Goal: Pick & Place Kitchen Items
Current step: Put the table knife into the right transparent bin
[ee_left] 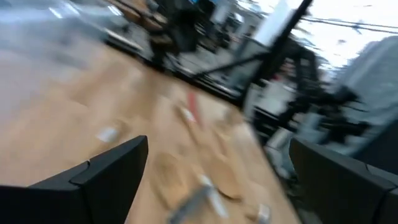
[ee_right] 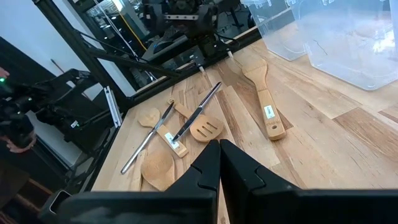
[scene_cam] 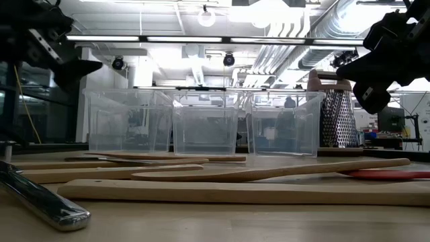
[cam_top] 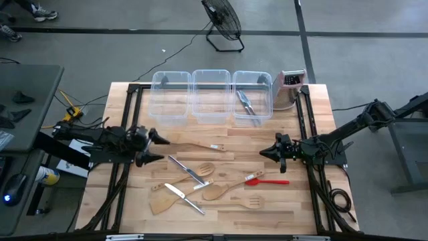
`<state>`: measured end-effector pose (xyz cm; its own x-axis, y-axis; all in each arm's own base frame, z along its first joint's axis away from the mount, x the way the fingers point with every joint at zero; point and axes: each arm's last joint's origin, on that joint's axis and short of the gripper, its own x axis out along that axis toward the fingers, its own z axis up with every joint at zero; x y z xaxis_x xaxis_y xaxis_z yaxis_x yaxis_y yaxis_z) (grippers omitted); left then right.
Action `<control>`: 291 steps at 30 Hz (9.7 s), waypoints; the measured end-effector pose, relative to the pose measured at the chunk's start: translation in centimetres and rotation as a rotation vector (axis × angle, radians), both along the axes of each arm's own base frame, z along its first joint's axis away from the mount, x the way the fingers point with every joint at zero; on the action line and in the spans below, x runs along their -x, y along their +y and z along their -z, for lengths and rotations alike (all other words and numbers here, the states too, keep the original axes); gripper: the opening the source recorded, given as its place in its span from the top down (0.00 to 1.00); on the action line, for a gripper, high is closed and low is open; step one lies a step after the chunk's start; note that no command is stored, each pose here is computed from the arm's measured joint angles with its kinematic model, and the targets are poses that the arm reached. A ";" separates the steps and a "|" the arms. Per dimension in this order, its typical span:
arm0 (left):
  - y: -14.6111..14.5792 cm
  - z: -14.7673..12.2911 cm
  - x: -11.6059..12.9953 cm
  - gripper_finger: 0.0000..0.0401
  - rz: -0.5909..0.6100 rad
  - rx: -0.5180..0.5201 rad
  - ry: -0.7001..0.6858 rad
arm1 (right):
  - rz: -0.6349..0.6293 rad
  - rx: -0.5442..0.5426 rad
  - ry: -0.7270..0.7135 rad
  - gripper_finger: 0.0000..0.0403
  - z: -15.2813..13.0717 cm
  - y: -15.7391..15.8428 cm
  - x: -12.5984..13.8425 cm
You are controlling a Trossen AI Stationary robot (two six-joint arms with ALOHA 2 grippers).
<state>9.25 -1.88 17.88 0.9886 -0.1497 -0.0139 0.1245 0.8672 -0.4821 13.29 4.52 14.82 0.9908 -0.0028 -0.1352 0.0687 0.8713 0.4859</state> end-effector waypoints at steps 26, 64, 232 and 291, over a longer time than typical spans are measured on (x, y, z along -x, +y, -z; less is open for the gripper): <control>-1.2 -1.8 -2.4 0.03 0.156 0.482 0.336 | 0.000 0.000 0.000 0.99 0.0 0.0 0.0; -4.2 -1.4 -10.7 0.03 -0.067 0.514 0.738 | 0.000 0.000 0.000 0.99 0.0 0.0 0.0; -4.5 6.0 -16.4 0.91 0.652 -0.726 1.120 | 0.000 0.021 0.048 0.99 0.5 0.0 0.1; -1.2 -15.6 -21.1 0.91 -0.170 -0.196 0.168 | -0.023 -0.295 -0.010 0.99 -0.2 0.2 0.0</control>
